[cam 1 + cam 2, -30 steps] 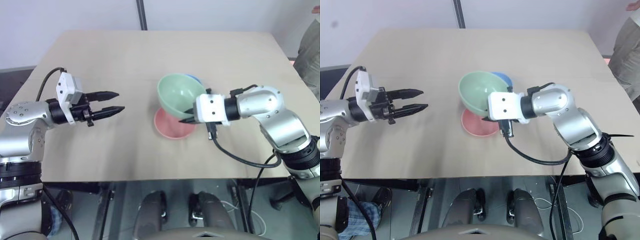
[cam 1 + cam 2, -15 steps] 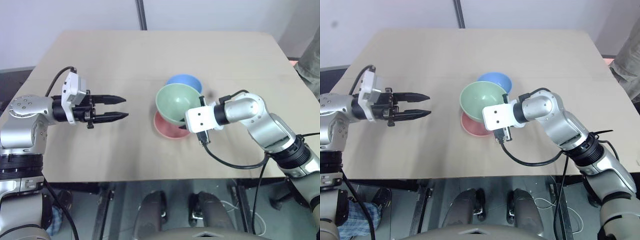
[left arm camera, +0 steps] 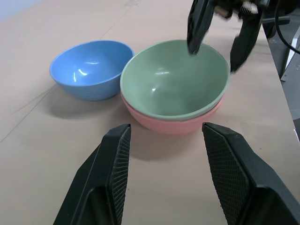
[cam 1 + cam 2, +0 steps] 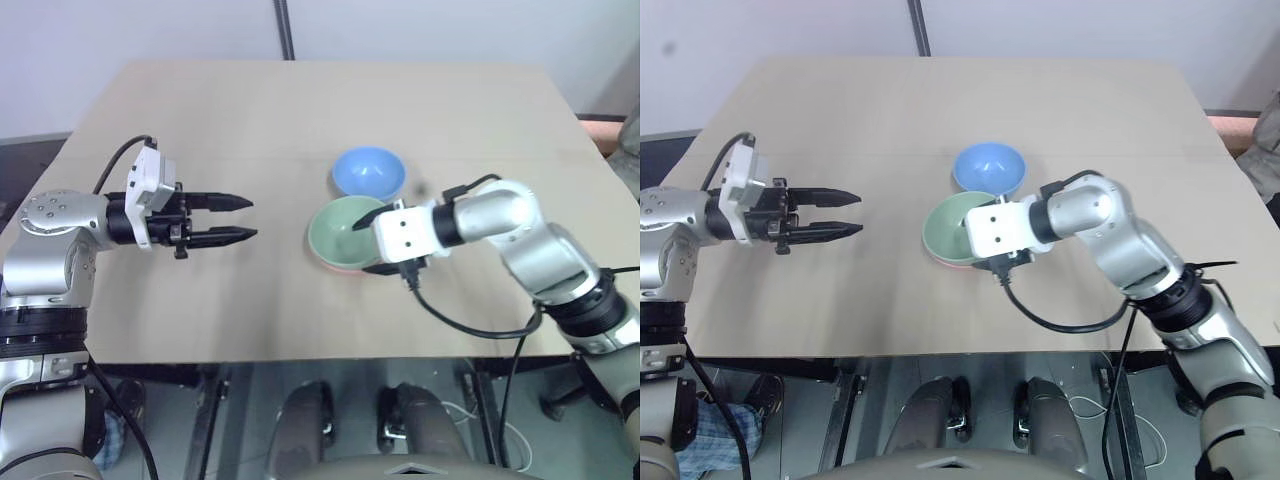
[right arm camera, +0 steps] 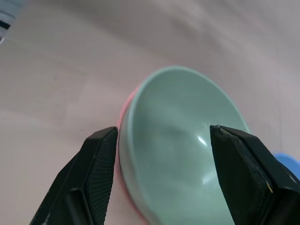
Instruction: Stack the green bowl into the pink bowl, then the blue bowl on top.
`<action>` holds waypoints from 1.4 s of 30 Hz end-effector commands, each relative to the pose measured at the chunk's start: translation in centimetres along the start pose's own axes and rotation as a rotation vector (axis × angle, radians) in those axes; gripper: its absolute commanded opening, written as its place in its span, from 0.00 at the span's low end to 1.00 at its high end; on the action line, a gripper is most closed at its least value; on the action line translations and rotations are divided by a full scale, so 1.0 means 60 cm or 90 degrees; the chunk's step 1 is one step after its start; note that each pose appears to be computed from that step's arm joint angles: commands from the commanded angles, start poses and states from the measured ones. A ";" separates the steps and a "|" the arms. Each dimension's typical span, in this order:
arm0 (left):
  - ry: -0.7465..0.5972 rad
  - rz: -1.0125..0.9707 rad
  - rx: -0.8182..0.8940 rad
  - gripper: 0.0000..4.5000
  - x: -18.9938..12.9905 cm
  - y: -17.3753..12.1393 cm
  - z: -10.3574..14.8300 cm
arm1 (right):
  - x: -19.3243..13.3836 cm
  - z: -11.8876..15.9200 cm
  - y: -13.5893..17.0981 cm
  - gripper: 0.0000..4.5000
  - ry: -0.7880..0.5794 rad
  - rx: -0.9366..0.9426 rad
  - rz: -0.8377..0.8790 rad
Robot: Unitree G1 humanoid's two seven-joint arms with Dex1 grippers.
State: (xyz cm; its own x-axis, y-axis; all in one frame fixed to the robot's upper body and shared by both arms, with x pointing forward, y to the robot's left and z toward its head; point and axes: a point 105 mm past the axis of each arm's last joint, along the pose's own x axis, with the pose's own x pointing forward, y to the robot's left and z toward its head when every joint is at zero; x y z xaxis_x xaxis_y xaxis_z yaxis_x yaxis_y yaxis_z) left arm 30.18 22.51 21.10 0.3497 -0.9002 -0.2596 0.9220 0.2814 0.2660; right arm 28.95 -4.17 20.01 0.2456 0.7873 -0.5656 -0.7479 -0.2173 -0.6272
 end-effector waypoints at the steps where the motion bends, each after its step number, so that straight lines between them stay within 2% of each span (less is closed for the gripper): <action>1: -0.005 0.004 0.029 0.57 -0.005 0.004 0.017 | -0.045 0.033 -0.012 0.76 -0.032 0.001 -0.012; 6: -0.005 0.008 0.030 0.57 -0.005 0.006 0.017 | -0.085 0.042 -0.031 0.76 -0.063 0.093 -0.032; 13: -0.002 0.009 0.031 0.57 -0.003 0.009 0.015 | -0.096 -0.020 -0.114 0.76 0.007 0.103 -0.186; 18: -0.004 0.009 0.032 0.57 -0.001 0.010 0.016 | -0.081 -0.059 -0.142 0.76 0.059 0.039 -0.213; 24: -0.004 0.010 0.030 0.57 0.001 0.008 0.013 | -0.042 -0.087 -0.162 0.76 0.116 -0.095 -0.209; 32: -0.002 0.013 0.030 0.57 -0.001 0.006 0.012 | 0.026 -0.082 -0.177 0.76 0.106 -0.170 -0.191; 42: 0.002 0.025 0.026 0.57 -0.009 0.001 0.009 | 0.024 -0.077 -0.178 0.76 0.099 -0.207 -0.171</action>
State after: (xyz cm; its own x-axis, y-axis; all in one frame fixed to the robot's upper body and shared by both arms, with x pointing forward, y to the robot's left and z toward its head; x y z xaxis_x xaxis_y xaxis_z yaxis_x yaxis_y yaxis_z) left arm 30.34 22.64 20.37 0.3707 -0.8902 -0.2648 0.9163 0.3042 0.2604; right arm 40.34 -3.68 20.74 0.5034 0.7228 -0.4736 -0.4788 -0.2229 -0.8492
